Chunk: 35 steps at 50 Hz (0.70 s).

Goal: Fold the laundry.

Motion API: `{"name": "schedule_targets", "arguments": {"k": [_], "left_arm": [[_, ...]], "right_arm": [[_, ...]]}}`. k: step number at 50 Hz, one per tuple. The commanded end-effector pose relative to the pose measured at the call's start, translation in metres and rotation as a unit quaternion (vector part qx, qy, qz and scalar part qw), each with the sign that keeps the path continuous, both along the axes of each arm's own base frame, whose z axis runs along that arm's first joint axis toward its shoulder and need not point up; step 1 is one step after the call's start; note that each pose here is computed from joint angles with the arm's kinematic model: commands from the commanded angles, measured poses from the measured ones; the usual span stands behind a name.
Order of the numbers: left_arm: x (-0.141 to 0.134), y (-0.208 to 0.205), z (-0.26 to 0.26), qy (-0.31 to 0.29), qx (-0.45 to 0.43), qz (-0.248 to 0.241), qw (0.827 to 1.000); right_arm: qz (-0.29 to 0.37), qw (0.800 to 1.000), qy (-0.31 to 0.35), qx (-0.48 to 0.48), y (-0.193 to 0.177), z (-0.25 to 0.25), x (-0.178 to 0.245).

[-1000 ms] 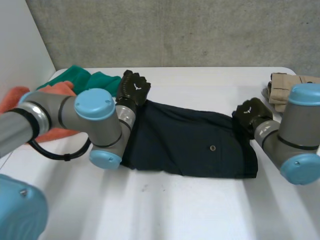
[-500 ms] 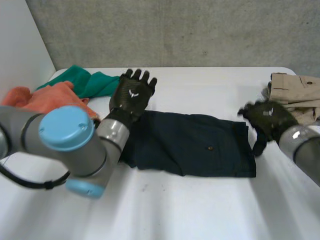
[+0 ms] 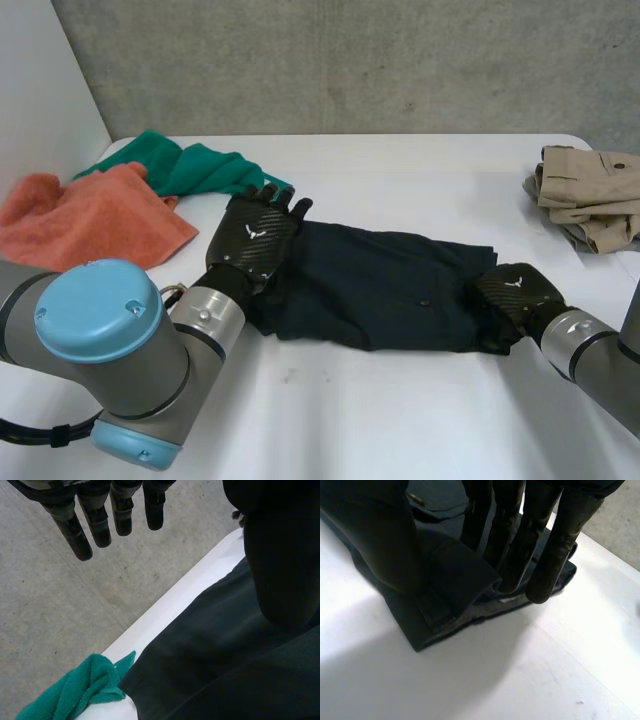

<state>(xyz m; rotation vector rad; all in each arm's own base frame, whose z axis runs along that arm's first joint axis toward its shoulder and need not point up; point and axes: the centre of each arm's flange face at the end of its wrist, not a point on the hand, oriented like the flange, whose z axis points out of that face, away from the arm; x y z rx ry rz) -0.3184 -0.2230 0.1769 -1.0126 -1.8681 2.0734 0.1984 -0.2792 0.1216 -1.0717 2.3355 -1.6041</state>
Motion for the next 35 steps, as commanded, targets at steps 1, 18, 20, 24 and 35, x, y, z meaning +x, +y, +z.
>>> {"name": "schedule_targets", "arguments": {"k": [1,18,20,24,35], "left_arm": [[0.001,0.001,0.002,0.0,-0.001,0.001,1.0],[0.013,0.009,0.014,0.001,0.003,0.008,1.0],[0.014,0.008,0.013,0.002,0.004,0.01,1.0],[0.02,0.002,0.018,0.009,0.005,0.022,1.0],[0.05,-0.019,0.026,0.056,0.04,0.101,0.992]], "right_arm": [[-0.029,0.998,0.021,-0.043,-0.009,0.023,-0.021],[0.03,0.969,0.172,-0.178,-0.017,0.089,-0.037],[0.099,0.955,0.166,-0.226,-0.008,0.099,-0.003],[0.213,0.926,0.135,-0.28,0.014,0.098,0.053],[0.449,0.831,0.1,-0.313,0.085,0.022,0.168]]}}
